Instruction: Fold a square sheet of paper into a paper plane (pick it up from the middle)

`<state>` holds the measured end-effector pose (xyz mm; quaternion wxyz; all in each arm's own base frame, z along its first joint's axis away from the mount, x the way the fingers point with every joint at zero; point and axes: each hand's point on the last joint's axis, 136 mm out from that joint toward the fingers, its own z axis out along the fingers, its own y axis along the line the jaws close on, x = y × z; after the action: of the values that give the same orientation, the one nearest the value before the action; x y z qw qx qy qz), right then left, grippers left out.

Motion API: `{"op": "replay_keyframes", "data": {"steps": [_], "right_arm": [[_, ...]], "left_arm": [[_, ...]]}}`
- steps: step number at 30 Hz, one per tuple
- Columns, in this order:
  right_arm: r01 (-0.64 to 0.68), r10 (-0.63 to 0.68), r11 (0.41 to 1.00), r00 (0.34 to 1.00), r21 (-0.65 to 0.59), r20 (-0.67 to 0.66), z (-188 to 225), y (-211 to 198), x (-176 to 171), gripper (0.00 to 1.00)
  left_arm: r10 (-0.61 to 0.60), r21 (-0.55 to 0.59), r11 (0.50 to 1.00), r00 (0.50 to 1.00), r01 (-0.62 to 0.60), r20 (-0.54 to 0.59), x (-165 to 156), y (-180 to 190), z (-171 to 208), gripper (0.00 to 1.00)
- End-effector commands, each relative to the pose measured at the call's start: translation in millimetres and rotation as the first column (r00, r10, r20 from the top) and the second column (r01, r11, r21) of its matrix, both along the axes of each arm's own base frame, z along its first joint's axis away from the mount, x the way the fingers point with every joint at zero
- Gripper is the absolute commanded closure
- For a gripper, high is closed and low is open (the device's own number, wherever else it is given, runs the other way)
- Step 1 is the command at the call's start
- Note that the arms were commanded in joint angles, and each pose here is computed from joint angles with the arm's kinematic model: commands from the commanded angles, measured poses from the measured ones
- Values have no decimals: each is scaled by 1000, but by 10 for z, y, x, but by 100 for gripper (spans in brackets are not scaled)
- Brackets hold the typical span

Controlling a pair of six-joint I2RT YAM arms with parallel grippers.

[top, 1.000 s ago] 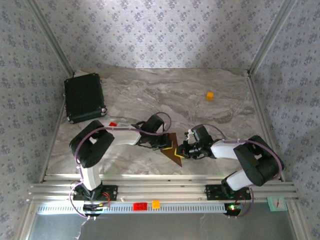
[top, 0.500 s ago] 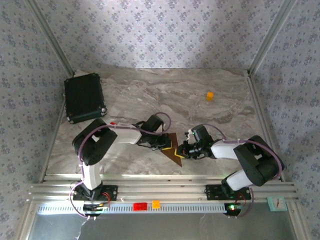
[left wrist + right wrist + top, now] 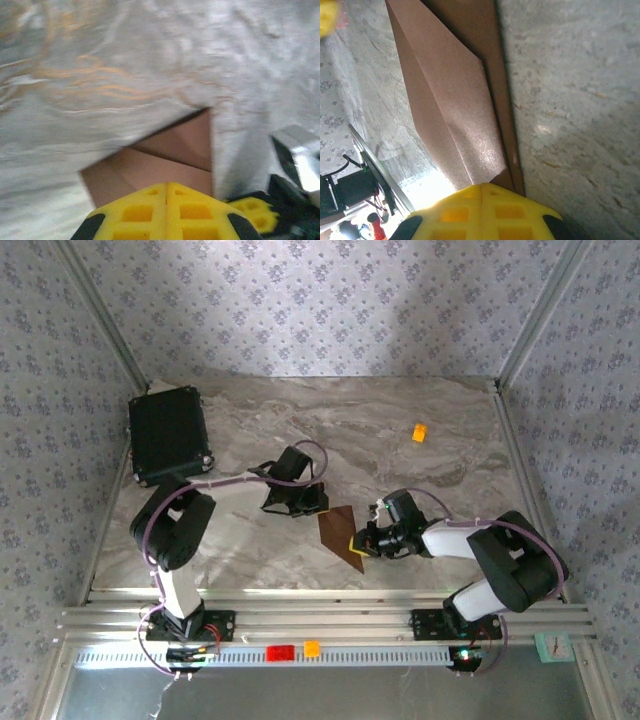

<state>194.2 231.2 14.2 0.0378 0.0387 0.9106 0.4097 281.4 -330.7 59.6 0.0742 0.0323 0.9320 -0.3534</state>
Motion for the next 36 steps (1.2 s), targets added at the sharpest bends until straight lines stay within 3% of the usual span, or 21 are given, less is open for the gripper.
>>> {"op": "replay_keyframes", "data": {"steps": [1,10,21,26,31,36], "right_arm": [[25,-68,975,980,-222,-185,-511,-446,-434,99],[28,-70,974,981,-223,-182,-504,-448,-427,99],[27,-70,974,980,-224,-186,-512,-456,-440,100],[31,-70,977,981,-211,-183,-491,-436,-417,100],[33,-67,980,983,-195,-170,-444,-398,-361,100],[26,-55,983,986,-182,-154,-372,-357,-307,100]], "left_arm": [[-62,-52,997,997,64,34,-52,-116,203,95],[-97,-66,993,994,94,-44,-111,-227,-148,96],[6,-2,1000,999,-6,-52,282,203,-428,96],[50,-14,999,998,-50,-46,427,332,-370,99],[76,-47,996,997,-76,6,448,335,-57,98],[82,-97,992,995,-76,53,321,226,243,97]]}}
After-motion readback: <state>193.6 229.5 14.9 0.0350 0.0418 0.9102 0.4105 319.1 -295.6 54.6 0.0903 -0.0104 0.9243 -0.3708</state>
